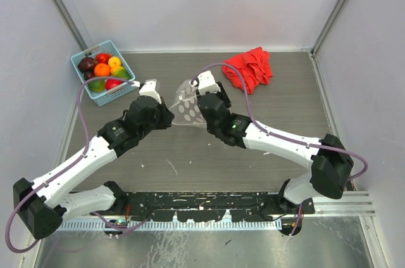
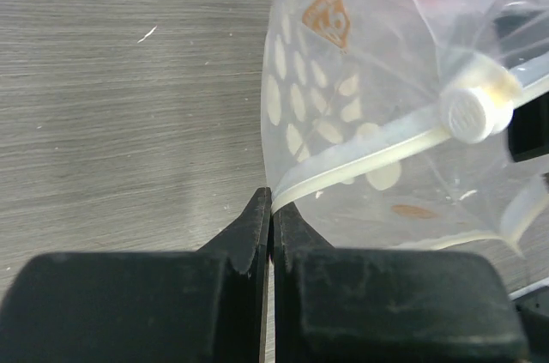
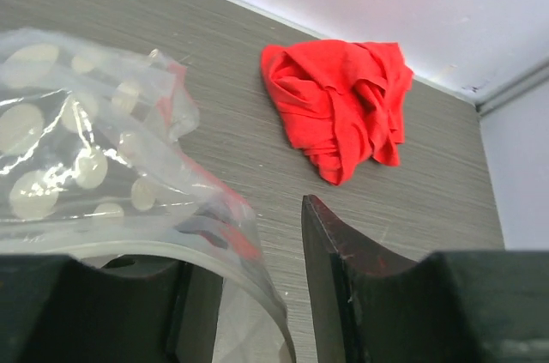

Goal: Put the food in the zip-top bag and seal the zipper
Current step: Open the zipper of the food storage bag.

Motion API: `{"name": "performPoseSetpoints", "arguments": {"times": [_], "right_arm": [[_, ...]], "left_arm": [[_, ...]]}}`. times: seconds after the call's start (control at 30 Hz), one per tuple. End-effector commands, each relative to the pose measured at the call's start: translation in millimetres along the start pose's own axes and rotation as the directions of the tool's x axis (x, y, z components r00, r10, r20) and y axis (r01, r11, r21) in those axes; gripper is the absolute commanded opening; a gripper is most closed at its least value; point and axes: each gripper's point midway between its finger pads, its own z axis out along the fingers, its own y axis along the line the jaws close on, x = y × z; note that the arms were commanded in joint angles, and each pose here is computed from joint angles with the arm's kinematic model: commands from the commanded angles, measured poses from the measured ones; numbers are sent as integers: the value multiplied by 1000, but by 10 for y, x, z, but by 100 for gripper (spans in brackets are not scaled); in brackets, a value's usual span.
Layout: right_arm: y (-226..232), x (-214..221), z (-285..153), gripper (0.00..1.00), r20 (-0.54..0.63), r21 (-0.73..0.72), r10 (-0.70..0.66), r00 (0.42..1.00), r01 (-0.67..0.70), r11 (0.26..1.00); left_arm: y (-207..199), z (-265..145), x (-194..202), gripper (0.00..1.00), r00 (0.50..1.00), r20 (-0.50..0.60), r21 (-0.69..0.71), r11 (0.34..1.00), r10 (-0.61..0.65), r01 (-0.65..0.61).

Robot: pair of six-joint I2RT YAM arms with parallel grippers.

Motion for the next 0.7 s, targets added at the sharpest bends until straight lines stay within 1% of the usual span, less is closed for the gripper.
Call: {"name": "performPoseSetpoints", "arguments": {"times": [0.0,0.03,0.1,0.23,0.4,0.53,0.67], "right_arm": [[-379,-127,-78,43,8,172,63,998,-63,983],[-378,-100,-75,43,-5,178,51,999,-49,983],[-317,-92,-73,44,-16,144,50,999,-47,988],[-41,-154,-122,50,-3,-58,90,996,-90,994],[133,-201,-242,58,-8,-210,131,991,-130,969],[158,-212,-335,61,-19,-265,150,989,-149,953],[151,-218,-397,61,-25,-293,147,989,-148,944]], "left_arm": [[26,-51,-179,0,999,47,-32,999,26,-24],[10,-56,-183,0,999,47,-25,999,25,-24],[-35,-52,-171,0,999,40,-1,1000,21,-21],[-184,-18,-175,0,999,39,69,998,-13,10],[-341,67,-139,0,999,8,127,991,-49,48],[-402,121,-118,0,998,-10,143,988,-63,64],[-412,136,-113,0,998,-12,145,987,-65,66]]}}
